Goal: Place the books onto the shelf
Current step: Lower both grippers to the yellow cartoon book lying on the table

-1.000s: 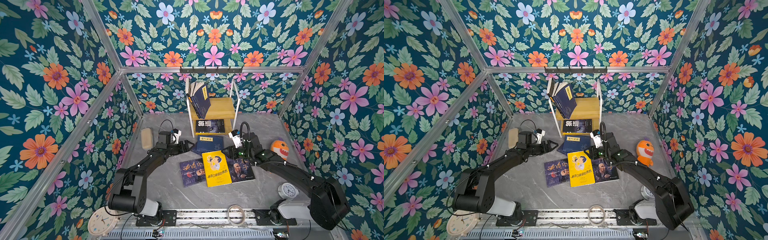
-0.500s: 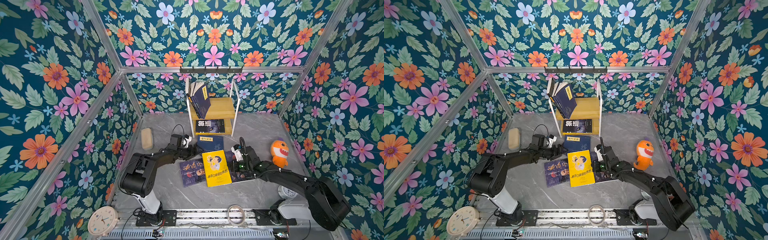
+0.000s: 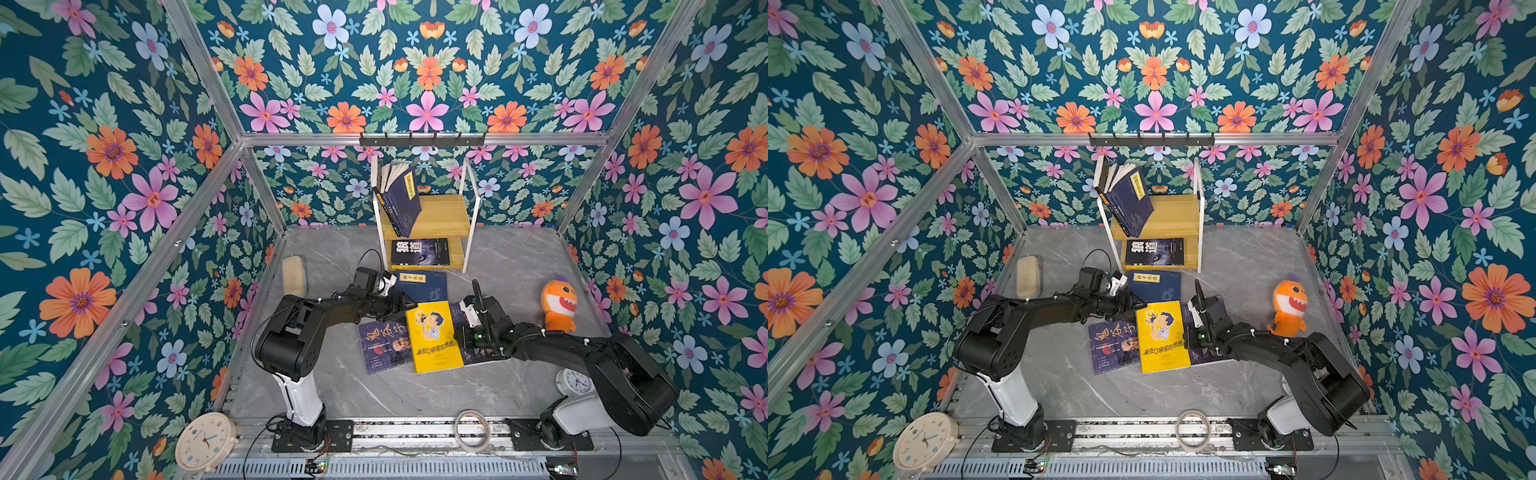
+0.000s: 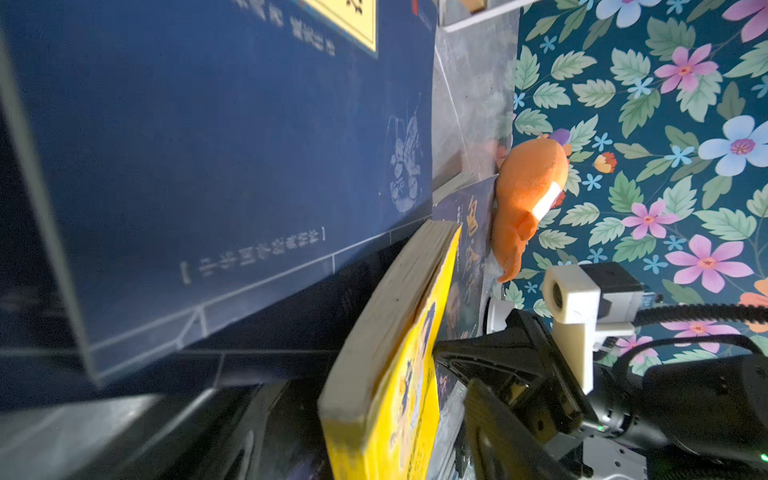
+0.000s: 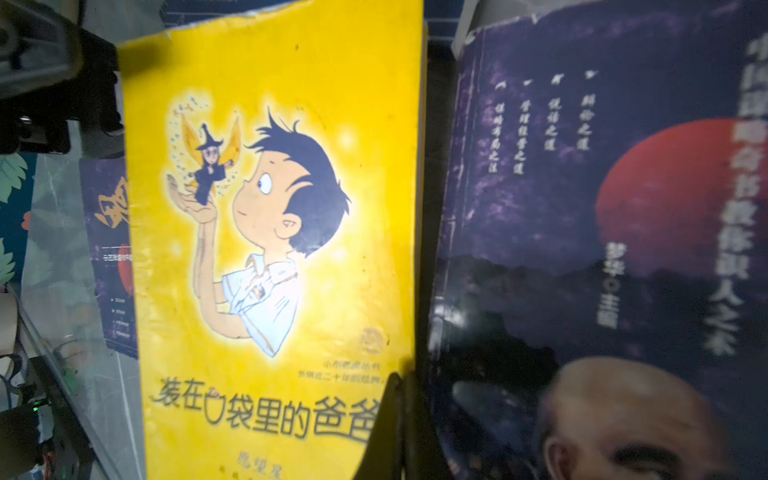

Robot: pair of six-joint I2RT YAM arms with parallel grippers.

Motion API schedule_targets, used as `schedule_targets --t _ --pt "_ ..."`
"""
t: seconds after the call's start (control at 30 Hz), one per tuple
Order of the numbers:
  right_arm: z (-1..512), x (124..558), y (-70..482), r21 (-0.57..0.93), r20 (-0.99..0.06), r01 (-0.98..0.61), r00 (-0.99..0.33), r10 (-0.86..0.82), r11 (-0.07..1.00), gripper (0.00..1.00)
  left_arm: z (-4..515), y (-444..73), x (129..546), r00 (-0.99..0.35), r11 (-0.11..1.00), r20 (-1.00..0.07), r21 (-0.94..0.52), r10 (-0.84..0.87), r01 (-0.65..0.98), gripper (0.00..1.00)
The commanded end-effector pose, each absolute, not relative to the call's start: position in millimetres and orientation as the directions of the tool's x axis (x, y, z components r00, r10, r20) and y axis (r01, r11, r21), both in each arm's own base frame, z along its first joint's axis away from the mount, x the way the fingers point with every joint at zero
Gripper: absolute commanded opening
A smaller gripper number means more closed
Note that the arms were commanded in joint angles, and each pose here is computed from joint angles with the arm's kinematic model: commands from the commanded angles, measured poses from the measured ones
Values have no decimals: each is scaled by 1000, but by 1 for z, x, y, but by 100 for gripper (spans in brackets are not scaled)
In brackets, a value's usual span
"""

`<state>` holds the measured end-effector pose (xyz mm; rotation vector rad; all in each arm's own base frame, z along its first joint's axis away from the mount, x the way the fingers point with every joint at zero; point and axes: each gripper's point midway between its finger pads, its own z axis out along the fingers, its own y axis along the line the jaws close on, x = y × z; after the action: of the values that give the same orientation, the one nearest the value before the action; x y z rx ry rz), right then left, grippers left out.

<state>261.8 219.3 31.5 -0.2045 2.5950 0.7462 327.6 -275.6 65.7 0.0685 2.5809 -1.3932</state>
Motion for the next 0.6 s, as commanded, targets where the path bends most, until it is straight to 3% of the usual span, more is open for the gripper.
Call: schedule_targets --t 0.0,0.37,0.57 --pt "28 263 223 492 -443 -251 -897 -8 833 4 72 -284 327 -974 539 -224 -824 -24 176 70" --pt "34 259 226 498 -458 -275 -889 -19 822 3 83 -296 325 -966 527 -259 -818 19 230 38" --pt "59 263 228 502 -497 -298 -868 -11 812 5 111 -299 325 -942 505 -335 -808 32 304 2"
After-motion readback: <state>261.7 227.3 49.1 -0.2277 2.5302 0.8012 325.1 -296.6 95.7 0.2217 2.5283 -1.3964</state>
